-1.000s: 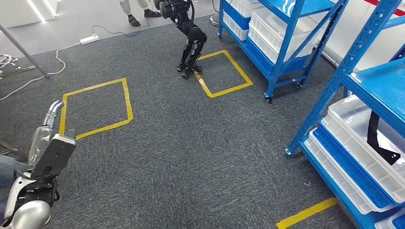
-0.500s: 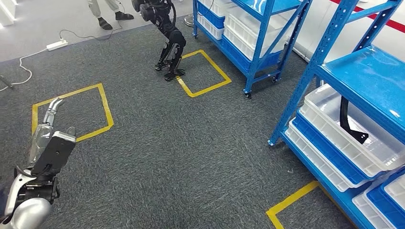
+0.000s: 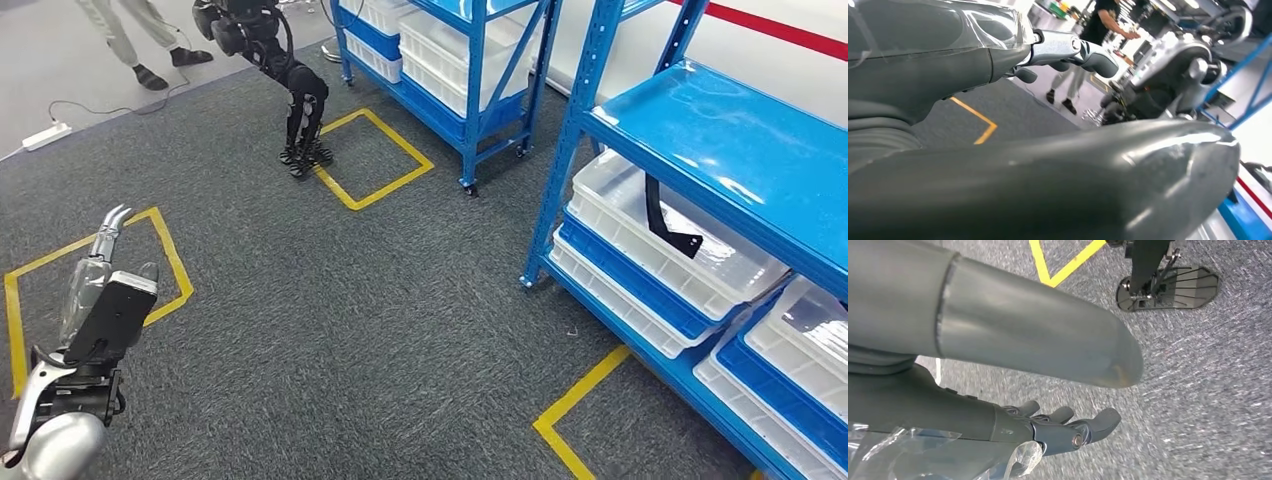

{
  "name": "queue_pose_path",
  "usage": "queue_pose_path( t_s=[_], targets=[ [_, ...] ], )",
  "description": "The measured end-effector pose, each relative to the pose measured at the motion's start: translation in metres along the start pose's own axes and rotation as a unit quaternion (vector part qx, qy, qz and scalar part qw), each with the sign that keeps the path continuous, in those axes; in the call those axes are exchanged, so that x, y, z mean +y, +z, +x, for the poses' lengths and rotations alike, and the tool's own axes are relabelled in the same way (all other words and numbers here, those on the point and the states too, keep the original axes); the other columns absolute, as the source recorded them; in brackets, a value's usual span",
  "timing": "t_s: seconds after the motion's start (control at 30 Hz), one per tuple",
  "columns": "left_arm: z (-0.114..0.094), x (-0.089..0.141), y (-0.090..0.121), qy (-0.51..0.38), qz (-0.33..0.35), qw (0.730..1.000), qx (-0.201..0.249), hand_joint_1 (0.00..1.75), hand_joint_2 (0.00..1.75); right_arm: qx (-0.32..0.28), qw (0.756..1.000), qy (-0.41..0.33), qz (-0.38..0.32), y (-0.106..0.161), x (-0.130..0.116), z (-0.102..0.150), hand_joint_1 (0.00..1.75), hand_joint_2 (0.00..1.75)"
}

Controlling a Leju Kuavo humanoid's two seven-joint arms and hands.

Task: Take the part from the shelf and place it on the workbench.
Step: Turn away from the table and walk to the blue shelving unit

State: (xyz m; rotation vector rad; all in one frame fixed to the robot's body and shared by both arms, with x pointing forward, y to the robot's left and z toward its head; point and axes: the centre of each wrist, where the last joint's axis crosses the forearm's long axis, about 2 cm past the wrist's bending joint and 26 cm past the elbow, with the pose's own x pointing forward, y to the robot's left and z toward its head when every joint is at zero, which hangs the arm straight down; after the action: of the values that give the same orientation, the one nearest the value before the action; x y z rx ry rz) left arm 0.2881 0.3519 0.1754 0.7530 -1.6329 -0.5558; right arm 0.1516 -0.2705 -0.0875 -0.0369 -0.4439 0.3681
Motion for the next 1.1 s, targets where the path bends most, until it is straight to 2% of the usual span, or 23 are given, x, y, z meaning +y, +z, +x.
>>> queue_pose_path(
  t_s=[1.1],
  targets=[
    [-0.0002, -0.0041, 0.0030, 0.008, -0.010, 1.000, 0.006, 0.00, 0.00, 0.009, 1.000, -0.005, 0.003, 0.0007, 0.0007, -0.0058, 0.00, 0.00]
  ],
)
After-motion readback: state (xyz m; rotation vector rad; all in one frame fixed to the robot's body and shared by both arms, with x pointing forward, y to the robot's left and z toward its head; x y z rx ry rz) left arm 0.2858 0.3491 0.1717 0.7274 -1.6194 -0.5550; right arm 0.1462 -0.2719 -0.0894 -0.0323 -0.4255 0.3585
